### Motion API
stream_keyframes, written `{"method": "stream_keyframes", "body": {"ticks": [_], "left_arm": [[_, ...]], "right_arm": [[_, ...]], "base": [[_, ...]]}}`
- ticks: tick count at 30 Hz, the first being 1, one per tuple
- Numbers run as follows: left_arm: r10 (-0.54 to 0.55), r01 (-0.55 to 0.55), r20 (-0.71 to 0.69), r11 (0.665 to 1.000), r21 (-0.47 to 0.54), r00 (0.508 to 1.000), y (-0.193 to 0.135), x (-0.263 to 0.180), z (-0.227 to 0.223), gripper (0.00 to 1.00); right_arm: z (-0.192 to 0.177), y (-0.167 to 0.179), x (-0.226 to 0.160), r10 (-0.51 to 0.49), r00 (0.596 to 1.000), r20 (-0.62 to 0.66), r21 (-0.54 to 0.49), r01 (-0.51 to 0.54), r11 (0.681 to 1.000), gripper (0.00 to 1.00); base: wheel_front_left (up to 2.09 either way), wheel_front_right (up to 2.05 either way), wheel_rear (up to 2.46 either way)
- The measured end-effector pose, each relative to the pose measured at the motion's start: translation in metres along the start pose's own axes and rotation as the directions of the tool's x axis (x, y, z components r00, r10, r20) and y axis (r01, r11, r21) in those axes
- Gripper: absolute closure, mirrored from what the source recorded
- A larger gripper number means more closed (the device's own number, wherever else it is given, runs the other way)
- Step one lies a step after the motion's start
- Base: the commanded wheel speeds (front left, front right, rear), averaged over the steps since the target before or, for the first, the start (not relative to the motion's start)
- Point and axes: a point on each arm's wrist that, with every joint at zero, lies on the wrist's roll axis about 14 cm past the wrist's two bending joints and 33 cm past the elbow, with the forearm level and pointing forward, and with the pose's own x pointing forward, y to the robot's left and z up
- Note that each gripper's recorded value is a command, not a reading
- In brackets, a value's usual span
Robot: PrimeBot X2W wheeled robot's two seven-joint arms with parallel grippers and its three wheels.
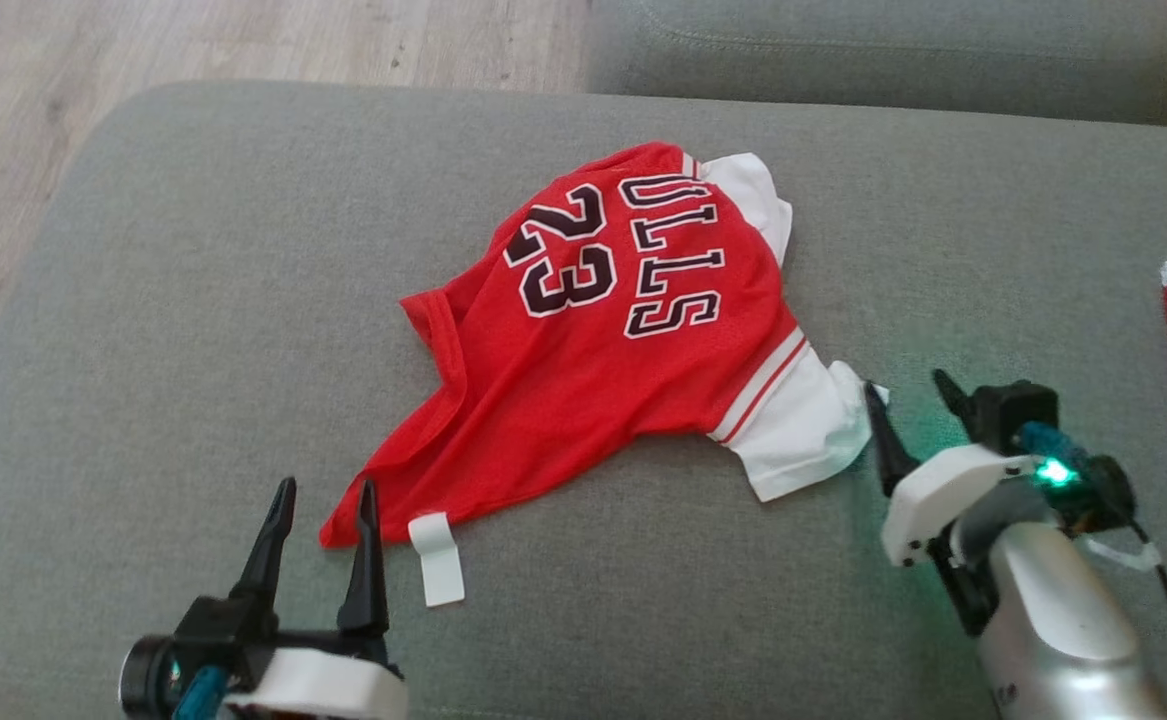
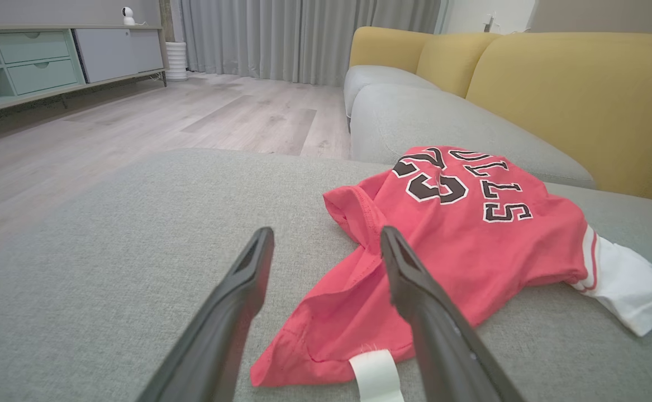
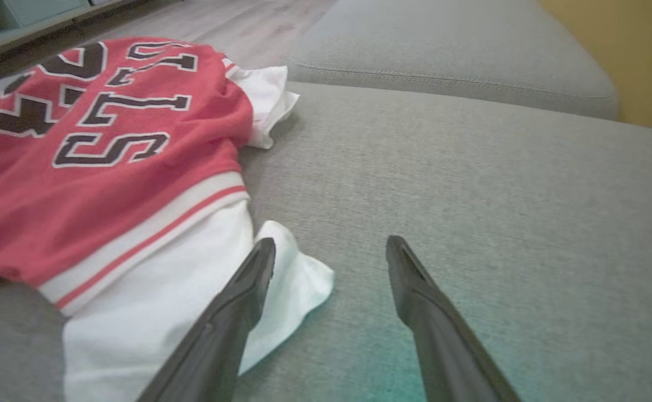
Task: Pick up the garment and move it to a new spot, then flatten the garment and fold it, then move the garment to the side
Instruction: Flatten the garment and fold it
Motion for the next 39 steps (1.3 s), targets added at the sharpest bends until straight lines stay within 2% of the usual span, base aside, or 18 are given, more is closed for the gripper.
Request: {"method": "stream_keyframes", "body": {"ticks": [5,10,11,13,14,16,20,24,28,35,39], "left_arm": [[0.01,-0.01,0.005,1.0,-0.002,1.0,0.002,0.002,0.002,0.0],[0.044,-0.044,-0.01,0.999,0.002,0.999,0.013,-0.002,-0.003,0.0],[0.046,-0.046,-0.012,0.999,0.002,0.999,0.014,-0.002,-0.004,0.0],[0.05,-0.05,-0.014,0.999,0.002,0.999,0.015,-0.002,-0.004,0.0],[0.051,-0.05,-0.013,0.999,0.003,0.999,0.015,-0.001,-0.004,0.0],[0.049,-0.049,-0.013,0.999,0.003,0.999,0.015,0.0,-0.004,0.0],[0.033,-0.033,-0.017,0.999,0.005,0.999,0.011,0.006,-0.004,0.0],[0.022,-0.022,-0.012,1.0,0.007,1.0,0.008,0.013,-0.003,0.0],[-0.004,0.004,-0.007,1.0,0.007,1.0,-0.001,0.017,-0.001,0.0],[-0.059,0.059,-0.02,0.998,0.006,0.998,-0.018,0.02,-0.005,0.0],[-0.08,0.08,-0.015,0.997,0.007,0.997,-0.024,0.022,-0.004,0.0]], "right_arm": [[-0.012,-0.009,0.003,-0.029,0.998,-0.059,-0.013,0.028,1.0,0.0],[-0.032,0.008,0.008,0.013,0.987,-0.157,-0.016,-0.016,1.0,0.0],[-0.034,0.013,0.009,0.028,0.986,-0.165,-0.006,-0.029,1.0,0.16],[-0.032,0.019,0.011,0.046,0.985,-0.167,0.012,-0.044,0.999,0.6],[-0.032,0.02,0.012,0.051,0.984,-0.171,0.018,-0.049,0.999,0.7],[-0.031,0.023,0.013,0.062,0.982,-0.176,0.023,-0.059,0.998,1.0],[-0.024,0.014,0.013,0.038,0.99,-0.137,0.058,-0.03,0.998,1.0],[-0.011,-0.014,0.007,-0.05,0.998,-0.043,0.113,0.055,0.992,1.0],[0.002,-0.043,-0.009,-0.147,0.988,0.056,0.158,0.136,0.978,1.0],[-0.039,-0.069,-0.064,-0.273,0.961,0.031,0.241,0.258,0.936,1.0],[-0.051,-0.077,-0.085,-0.322,0.947,0.023,0.282,0.303,0.91,1.0]], "base": [[0.0,0.0,0.0],[0.0,0.0,0.0],[0.0,0.0,0.0],[0.0,0.0,0.0],[0.0,0.0,0.0],[0.0,0.0,0.0],[0.0,0.0,0.0],[0.0,0.0,0.0],[0.0,0.0,0.0],[0.0,0.0,0.0],[0.0,0.0,0.0]]}}
